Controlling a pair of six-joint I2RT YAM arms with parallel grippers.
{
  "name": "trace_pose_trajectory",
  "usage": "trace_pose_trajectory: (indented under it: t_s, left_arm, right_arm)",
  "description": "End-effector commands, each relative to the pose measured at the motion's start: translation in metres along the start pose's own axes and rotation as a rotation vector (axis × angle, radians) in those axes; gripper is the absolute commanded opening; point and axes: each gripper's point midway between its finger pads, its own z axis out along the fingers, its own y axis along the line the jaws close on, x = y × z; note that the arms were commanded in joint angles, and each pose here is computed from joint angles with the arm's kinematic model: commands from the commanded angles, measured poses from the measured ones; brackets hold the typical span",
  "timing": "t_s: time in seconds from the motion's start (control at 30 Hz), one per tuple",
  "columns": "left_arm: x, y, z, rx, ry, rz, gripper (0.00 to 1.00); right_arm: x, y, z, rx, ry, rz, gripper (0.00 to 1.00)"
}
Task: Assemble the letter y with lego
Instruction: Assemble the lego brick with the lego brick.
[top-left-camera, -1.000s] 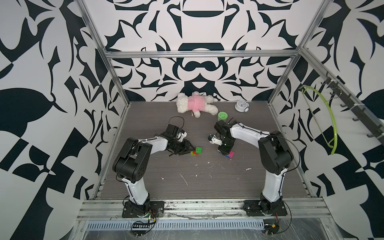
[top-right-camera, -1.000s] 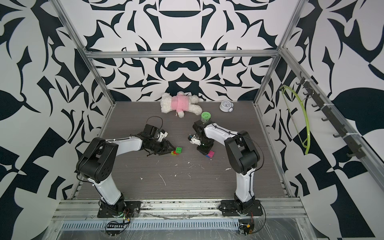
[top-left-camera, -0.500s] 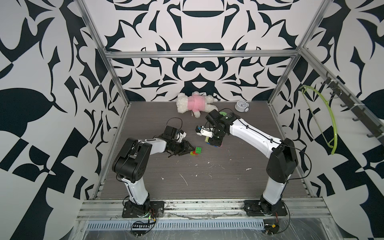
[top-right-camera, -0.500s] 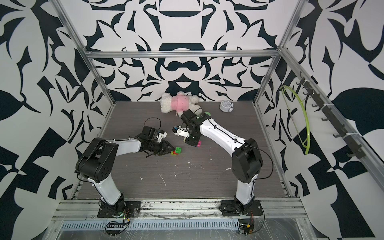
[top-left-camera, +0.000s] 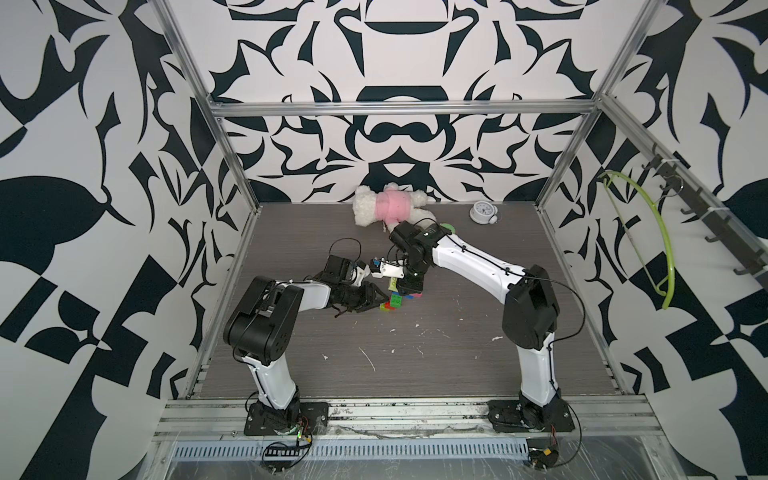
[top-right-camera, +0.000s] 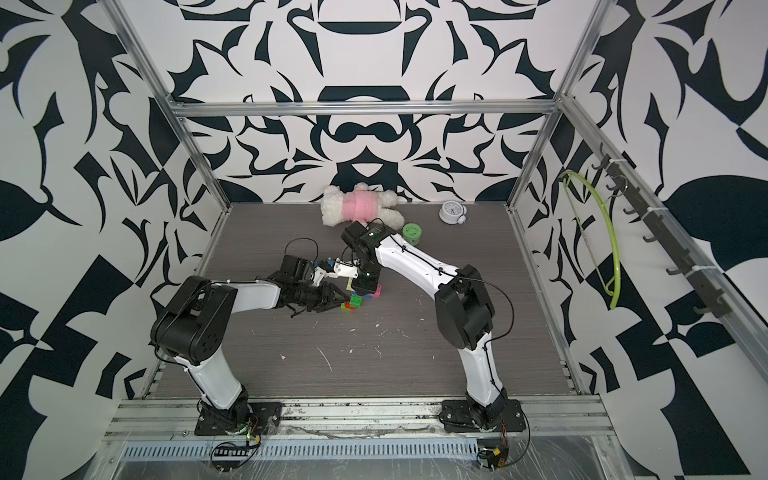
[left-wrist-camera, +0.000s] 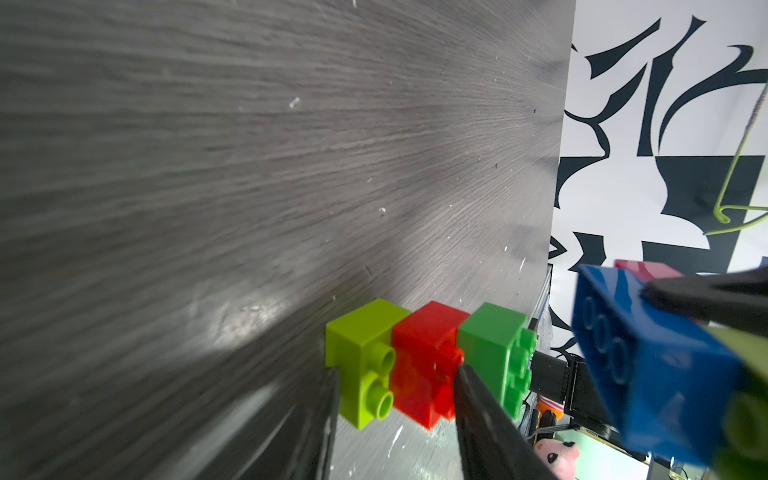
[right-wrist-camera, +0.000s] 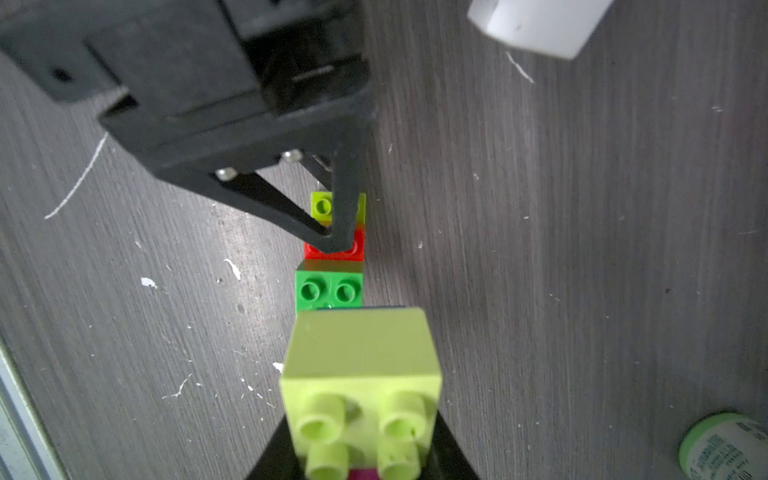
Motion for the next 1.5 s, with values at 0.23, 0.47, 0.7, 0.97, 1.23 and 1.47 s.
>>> trace_pose_trajectory:
  t_s: [0.23,0.47,0.7,0.97,1.23,1.47]
  left_arm:
    - [0.025,0.040,0.007,-0.080,0.039,-0.099,0.49]
    - [0.026,0.043,0.010,-0.057,0.030,-0.105,0.49]
    - [0.029,0.045,0.012,-0.052,0.036,-0.122,0.49]
    - [0.031,0.048,0.013,-0.056,0.042,-0.130,0.49]
    - [0.031,0.048,0.013,-0.056,0.043,-0.132,0.49]
    - [0.030,0.048,0.013,-0.060,0.043,-0.131,0.49]
  right_arm:
    - [-0.019,0.011,-0.010,-0.025,-0.034,-0.046,0.20]
    - [-0.015,0.010,-0.011,-0.009,-0.006,-0.046,0.19]
    - [-0.014,0.012,-0.014,-0.003,-0.003,-0.044,0.19]
    - [-0.013,0.012,-0.008,0.006,0.044,-0.070,0.19]
    - [-0.014,0.013,-0.002,0.005,0.071,-0.089,0.18]
    - [-0.014,0.014,0.001,0.000,0.086,-0.095,0.18]
